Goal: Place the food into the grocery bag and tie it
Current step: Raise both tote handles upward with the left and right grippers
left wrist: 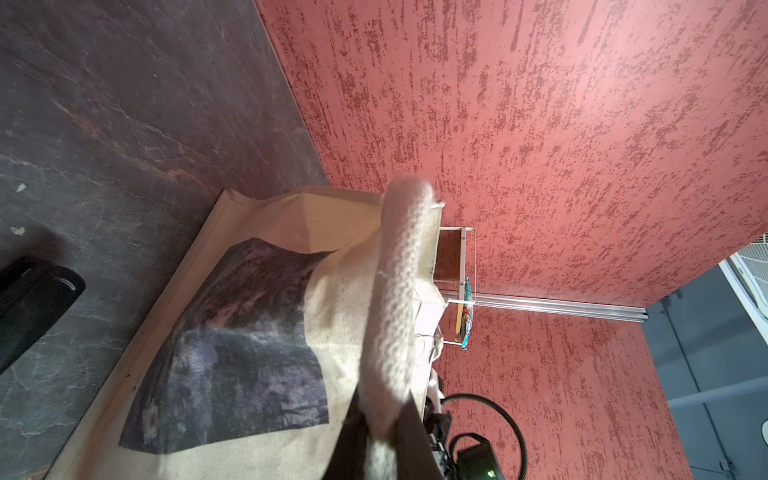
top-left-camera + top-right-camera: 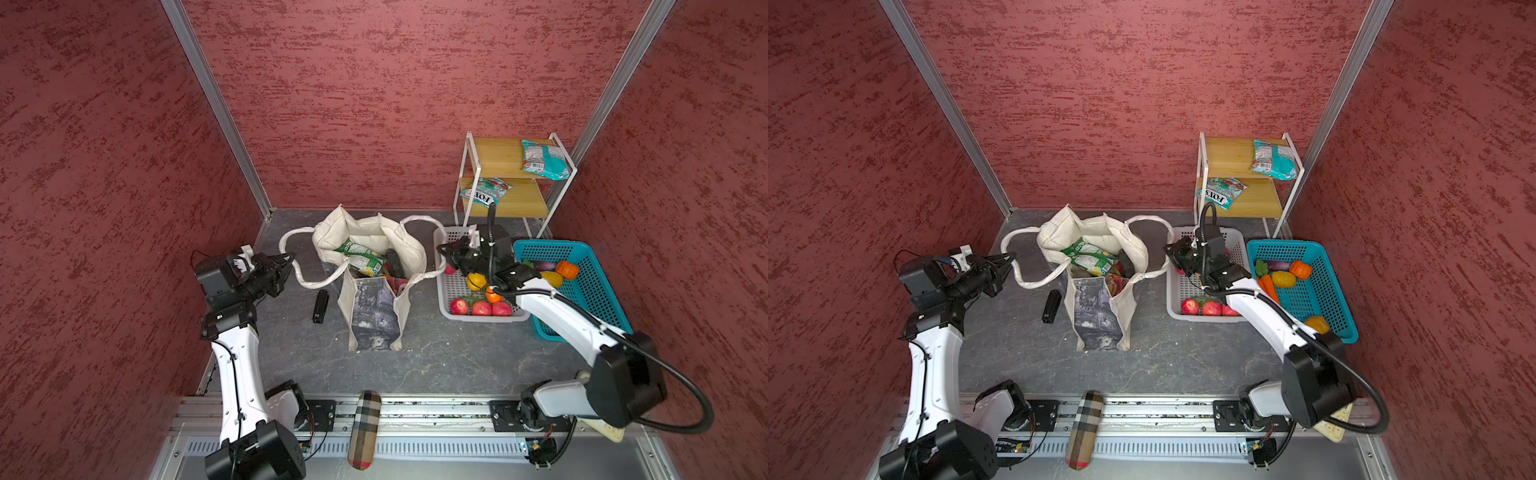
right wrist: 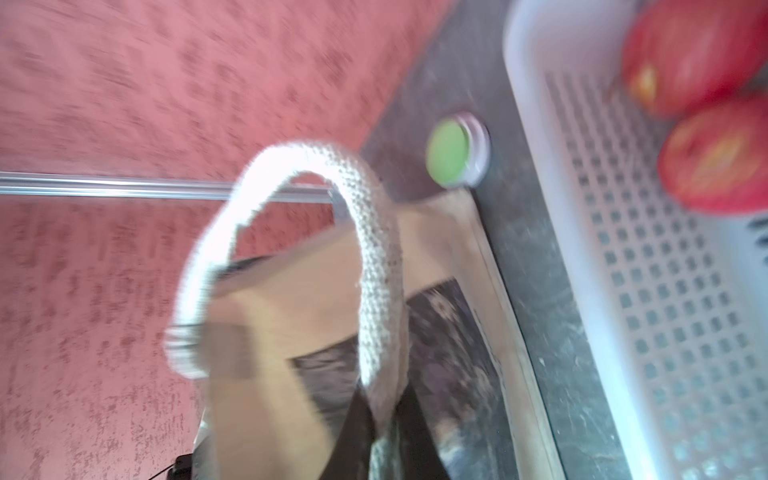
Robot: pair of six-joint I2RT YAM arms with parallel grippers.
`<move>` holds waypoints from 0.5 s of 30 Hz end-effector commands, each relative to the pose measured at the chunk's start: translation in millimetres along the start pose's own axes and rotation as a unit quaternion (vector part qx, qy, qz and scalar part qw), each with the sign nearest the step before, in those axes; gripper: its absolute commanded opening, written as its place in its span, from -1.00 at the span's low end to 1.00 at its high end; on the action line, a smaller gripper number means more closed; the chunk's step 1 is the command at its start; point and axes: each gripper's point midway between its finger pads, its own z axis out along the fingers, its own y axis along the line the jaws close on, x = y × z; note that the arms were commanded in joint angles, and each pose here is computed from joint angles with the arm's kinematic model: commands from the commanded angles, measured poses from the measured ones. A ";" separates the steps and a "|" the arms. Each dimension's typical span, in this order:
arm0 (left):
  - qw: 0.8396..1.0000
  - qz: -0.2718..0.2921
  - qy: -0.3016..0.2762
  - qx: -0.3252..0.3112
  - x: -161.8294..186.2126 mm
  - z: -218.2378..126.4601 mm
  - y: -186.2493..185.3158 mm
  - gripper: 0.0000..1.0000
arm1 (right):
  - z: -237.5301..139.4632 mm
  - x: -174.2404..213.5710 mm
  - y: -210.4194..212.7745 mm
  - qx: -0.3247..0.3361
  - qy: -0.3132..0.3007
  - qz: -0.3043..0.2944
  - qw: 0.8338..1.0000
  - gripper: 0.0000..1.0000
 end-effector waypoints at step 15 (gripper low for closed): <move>0.985 0.141 0.051 0.085 39.0 -14.7 -141.9 -0.87 | -44.9 -2.2 101.1 -0.098 -0.019 -0.179 0.979 -0.99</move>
